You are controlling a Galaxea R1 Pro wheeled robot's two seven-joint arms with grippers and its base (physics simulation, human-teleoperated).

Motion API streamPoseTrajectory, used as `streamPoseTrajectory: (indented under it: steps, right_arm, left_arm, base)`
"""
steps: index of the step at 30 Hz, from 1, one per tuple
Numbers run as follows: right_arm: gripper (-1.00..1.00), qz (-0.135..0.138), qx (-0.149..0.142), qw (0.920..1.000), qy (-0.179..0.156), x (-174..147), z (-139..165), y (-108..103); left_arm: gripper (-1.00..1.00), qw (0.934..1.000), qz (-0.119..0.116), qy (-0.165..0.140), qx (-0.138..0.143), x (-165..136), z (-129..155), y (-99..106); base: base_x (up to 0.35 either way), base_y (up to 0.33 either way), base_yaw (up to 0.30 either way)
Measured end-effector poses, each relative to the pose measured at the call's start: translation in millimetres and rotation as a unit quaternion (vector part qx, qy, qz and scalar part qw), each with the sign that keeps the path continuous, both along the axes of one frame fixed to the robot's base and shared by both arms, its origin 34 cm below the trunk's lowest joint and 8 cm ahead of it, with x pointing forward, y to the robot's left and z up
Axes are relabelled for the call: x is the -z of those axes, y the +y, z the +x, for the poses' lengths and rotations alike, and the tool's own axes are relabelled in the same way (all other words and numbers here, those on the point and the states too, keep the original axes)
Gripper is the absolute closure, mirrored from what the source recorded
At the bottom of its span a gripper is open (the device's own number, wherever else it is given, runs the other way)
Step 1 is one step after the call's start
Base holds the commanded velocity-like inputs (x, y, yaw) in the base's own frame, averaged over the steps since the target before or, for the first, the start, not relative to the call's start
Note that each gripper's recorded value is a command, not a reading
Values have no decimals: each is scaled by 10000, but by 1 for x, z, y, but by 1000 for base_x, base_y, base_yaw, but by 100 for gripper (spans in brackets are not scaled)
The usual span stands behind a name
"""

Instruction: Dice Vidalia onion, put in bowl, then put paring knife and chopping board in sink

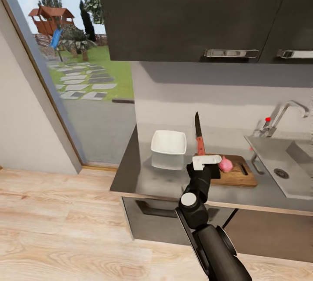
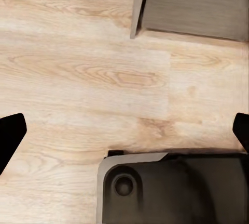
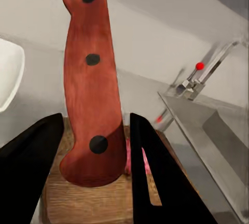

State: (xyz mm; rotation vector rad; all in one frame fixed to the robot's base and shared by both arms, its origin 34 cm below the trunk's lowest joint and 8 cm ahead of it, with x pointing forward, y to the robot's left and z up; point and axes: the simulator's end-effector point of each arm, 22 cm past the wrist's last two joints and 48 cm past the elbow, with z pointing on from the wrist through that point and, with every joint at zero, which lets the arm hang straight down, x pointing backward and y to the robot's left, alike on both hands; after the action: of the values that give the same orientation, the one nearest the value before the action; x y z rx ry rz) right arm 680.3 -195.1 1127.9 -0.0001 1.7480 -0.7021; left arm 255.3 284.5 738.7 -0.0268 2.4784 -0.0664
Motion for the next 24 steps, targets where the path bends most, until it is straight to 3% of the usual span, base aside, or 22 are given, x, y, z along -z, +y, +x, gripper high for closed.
streamPoseTrajectory:
  steps: [8, 10, 15, 17, 20, 24]
  right_arm:
    - [100, -356, 256, 9988, 220, 23, -4, -11]
    - [100, -566, 389, 9969, 383, 38, -7, -15]
    - [100, -842, 754, 9932, 273, 30, -17, -26]
    - [100, -1061, 952, 9898, 64, 16, -26, -25]
    - [100, -1237, 1047, 9867, -162, 2, -34, -18]
    - [100, -1285, 1050, 9859, -227, -3, -37, -14]
  left_arm:
    - [-100, 10000, -40, -14, -40, 1, -1, -6]
    - [-100, 10000, -36, -13, -42, 1, -1, -6]
    - [-100, 10000, -27, -22, -43, 2, -2, -5]
    - [-100, 10000, -31, -13, -53, 2, -3, -6]
    - [-100, 10000, -45, -26, -66, 2, -3, -8]
    - [-100, 10000, -46, -48, -69, 2, -2, -8]
  base:
    - [84, -298, 0]
    - [7, -313, 0]
    - [2, -315, 0]
    - [0, -315, 0]
    - [-16, -315, 0]
    - [-59, -315, 0]
